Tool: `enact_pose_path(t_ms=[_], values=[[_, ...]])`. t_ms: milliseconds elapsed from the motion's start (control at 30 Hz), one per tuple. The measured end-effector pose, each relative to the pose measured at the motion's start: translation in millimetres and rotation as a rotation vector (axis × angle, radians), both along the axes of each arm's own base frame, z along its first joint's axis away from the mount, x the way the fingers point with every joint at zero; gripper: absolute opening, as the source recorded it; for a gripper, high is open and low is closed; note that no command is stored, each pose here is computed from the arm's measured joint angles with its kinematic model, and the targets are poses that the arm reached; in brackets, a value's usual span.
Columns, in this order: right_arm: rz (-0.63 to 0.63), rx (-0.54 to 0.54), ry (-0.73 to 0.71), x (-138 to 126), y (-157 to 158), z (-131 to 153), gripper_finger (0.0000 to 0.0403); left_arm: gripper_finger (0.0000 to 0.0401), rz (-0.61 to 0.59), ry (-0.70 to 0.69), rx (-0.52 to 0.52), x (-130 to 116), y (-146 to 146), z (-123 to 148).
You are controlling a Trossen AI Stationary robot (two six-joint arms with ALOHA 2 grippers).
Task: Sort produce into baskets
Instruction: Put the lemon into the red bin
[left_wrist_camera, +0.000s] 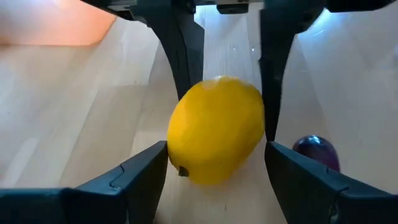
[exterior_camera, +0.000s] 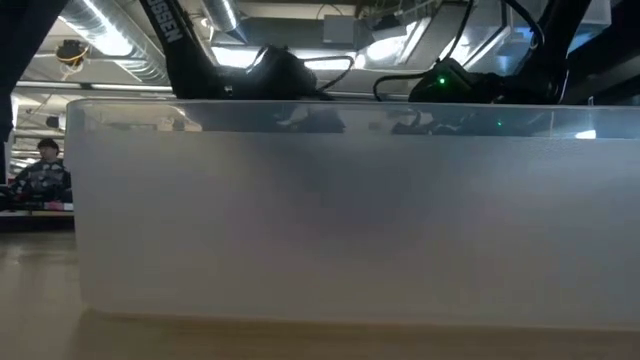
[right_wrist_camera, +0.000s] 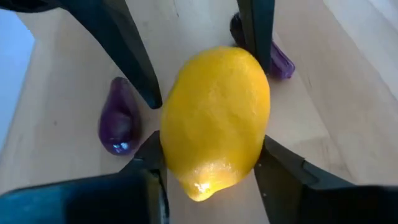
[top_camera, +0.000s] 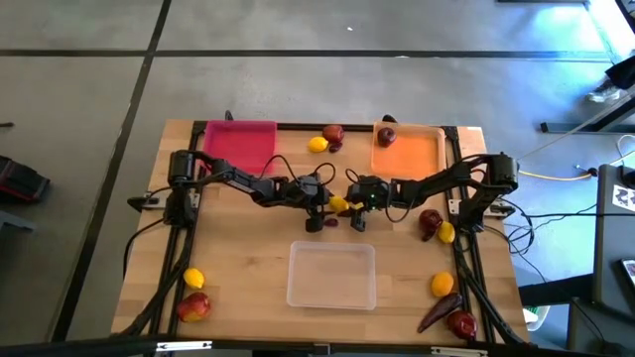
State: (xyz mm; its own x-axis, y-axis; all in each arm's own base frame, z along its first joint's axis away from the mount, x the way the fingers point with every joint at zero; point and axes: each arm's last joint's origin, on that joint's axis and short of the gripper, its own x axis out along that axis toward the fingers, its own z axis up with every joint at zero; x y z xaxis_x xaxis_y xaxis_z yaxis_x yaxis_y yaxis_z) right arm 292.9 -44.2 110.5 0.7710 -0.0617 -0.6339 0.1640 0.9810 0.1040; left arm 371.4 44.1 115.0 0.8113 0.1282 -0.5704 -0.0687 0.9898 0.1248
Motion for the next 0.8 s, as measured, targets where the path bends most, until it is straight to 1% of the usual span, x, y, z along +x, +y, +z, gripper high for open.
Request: enact_pose_path(t_ms=[100,267,400,600,700,800], values=[[0.014,-0.004,-0.015,0,0,4,0.0128,0.0263,-0.003,-0.032,-0.015,-1,-1,14],[0.043,-0.029,-0.065,1,6,15,0.0122,0.0263,-0.017,-0.072,-0.021,-2,-3,28],[0.08,-0.05,-0.114,4,15,21,0.0121,0.0263,-0.038,-0.064,-0.037,-3,-4,28],[0.106,-0.086,-0.13,6,26,23,0.012,0.0262,-0.058,-0.055,-0.074,-3,-6,27],[0.104,-0.089,-0.135,6,26,23,0.012,0.0261,-0.064,-0.054,-0.084,-3,-6,27],[0.103,-0.09,-0.135,6,25,23,0.012,0.0244,-0.064,-0.055,-0.084,-3,-6,27]])
